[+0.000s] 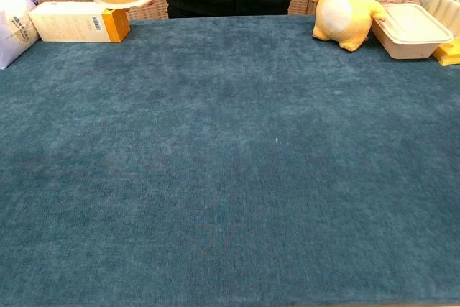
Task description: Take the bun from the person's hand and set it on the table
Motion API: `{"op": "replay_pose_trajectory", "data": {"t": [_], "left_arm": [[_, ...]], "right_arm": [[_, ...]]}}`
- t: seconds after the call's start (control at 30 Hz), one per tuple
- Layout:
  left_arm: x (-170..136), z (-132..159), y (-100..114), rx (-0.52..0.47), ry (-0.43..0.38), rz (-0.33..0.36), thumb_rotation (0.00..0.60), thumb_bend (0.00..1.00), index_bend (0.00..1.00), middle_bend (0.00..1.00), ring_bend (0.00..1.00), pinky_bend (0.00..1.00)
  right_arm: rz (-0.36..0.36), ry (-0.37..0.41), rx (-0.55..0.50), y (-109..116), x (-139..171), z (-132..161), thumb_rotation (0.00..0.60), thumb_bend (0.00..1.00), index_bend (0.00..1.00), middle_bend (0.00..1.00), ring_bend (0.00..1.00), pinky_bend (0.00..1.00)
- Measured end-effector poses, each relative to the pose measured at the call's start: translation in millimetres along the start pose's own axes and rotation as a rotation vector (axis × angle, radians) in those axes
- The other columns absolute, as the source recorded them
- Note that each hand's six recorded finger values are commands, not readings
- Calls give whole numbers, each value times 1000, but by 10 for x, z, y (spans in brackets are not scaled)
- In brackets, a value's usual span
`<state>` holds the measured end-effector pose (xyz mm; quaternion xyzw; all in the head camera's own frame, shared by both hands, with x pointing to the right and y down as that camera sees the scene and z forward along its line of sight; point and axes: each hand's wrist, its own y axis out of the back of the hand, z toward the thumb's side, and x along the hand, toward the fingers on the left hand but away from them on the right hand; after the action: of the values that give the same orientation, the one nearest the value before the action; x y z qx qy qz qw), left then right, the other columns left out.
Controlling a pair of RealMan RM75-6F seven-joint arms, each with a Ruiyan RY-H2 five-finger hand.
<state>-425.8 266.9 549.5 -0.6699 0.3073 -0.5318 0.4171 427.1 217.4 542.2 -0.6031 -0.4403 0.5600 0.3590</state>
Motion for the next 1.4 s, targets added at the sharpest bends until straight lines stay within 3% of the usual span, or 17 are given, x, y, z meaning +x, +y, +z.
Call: {"op": "replay_pose_trajectory", "data": {"t": [0.23,0.4,0.6,0.87,1.1,1.4], "left_arm": [[89,131,107,-49,-50,17,600,56,0,0,0,0],[353,402,447,-104,-143,55,600,70,0,0,0,0],[859,917,966,-190,-264,37,600,87,0,0,0,0],[1485,1195,1401,-199,-236,22,600,110,0,0,0,0],[1947,1445,1510,-179,-189,-23,600,114,0,0,0,70],[2412,1893,1440,-127,-182,-53,600,133,0,66,13,169]], "right_arm": [[8,-2,10,-29,-2,-4,600,128,45,37,0,0],[11,6,12,-47,4,24,600,128,45,37,0,0],[17,0,14,-71,10,6,600,128,45,37,0,0],[27,-4,8,-79,-35,-17,600,128,45,37,0,0],[28,-11,4,-78,-51,-37,600,129,45,37,0,0],[34,-17,2,-94,-73,-59,600,129,45,37,0,0]]}}
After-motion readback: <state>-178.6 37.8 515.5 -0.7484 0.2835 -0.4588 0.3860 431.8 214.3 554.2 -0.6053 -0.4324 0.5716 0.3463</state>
